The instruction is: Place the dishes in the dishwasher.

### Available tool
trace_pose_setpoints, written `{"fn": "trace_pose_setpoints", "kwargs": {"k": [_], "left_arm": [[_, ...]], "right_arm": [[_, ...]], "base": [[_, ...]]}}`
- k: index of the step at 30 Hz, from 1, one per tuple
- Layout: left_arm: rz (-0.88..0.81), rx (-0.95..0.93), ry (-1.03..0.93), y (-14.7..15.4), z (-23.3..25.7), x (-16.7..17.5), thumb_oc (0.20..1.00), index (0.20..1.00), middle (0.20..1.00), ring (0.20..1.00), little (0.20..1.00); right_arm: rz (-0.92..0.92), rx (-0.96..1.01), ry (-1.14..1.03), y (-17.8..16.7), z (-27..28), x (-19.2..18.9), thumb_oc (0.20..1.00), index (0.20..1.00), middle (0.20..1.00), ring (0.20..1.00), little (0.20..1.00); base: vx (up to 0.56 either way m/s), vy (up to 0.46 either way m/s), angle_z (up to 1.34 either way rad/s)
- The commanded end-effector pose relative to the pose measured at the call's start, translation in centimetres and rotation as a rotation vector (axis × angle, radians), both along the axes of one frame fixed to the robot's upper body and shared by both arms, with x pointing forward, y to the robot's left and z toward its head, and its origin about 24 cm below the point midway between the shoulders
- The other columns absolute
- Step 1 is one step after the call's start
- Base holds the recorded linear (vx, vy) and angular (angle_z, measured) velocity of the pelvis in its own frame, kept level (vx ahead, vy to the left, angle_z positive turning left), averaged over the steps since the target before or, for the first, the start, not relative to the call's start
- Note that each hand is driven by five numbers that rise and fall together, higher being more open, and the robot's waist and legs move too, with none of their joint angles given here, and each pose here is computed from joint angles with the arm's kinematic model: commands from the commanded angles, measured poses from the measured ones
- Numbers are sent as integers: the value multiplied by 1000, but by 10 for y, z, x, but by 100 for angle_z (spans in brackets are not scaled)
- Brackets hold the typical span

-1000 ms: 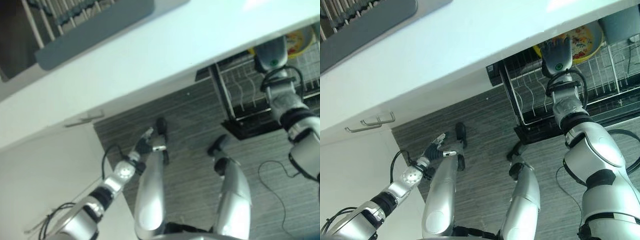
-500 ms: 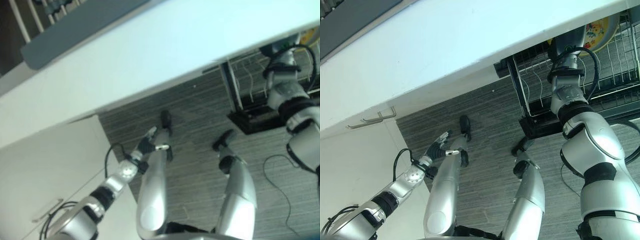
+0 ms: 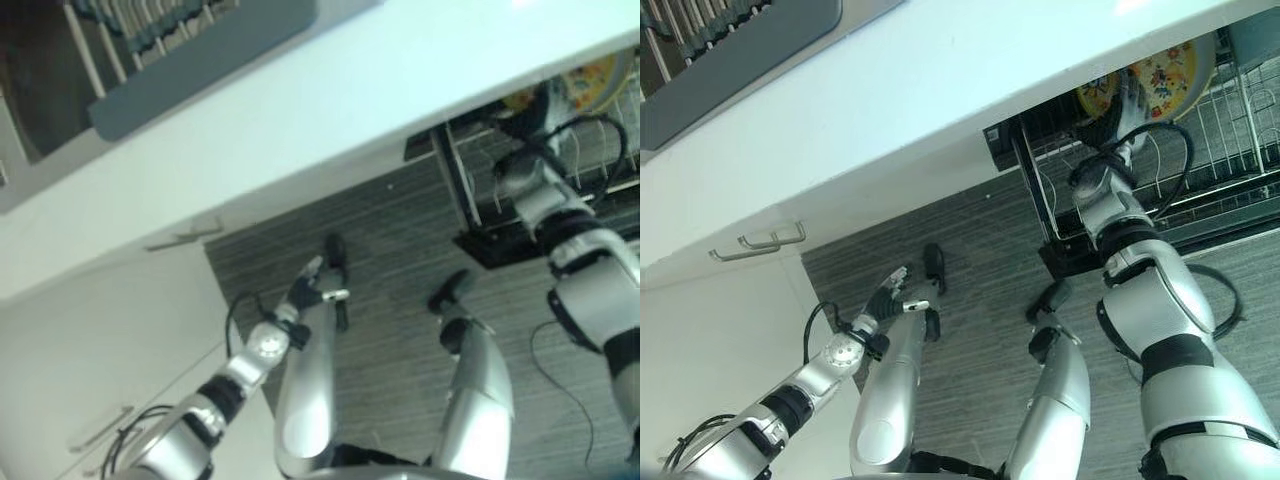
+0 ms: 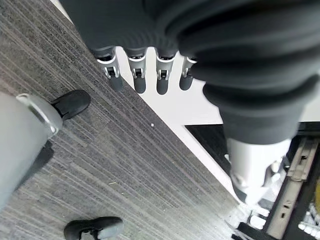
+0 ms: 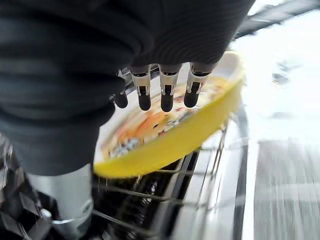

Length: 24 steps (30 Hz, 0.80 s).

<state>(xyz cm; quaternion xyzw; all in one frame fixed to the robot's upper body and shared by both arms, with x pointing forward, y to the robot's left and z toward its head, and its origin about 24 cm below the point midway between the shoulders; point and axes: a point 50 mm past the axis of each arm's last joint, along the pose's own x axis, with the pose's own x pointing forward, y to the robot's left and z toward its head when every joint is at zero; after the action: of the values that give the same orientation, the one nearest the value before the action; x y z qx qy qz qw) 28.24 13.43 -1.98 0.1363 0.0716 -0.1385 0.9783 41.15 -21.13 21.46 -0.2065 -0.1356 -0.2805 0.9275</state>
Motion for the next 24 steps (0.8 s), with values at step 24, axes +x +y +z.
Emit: {"fn": "trace_pose_setpoints", "kwargs": {"k": [24], "left_arm": [[268,24,465,52,-101,-104,1000,1000,1000,1000,1000]], "right_arm": [[38,240,-339,-4,-82,-81,1000,1000,1000,1000,1000]], "base": [[45,-8,-7]]}}
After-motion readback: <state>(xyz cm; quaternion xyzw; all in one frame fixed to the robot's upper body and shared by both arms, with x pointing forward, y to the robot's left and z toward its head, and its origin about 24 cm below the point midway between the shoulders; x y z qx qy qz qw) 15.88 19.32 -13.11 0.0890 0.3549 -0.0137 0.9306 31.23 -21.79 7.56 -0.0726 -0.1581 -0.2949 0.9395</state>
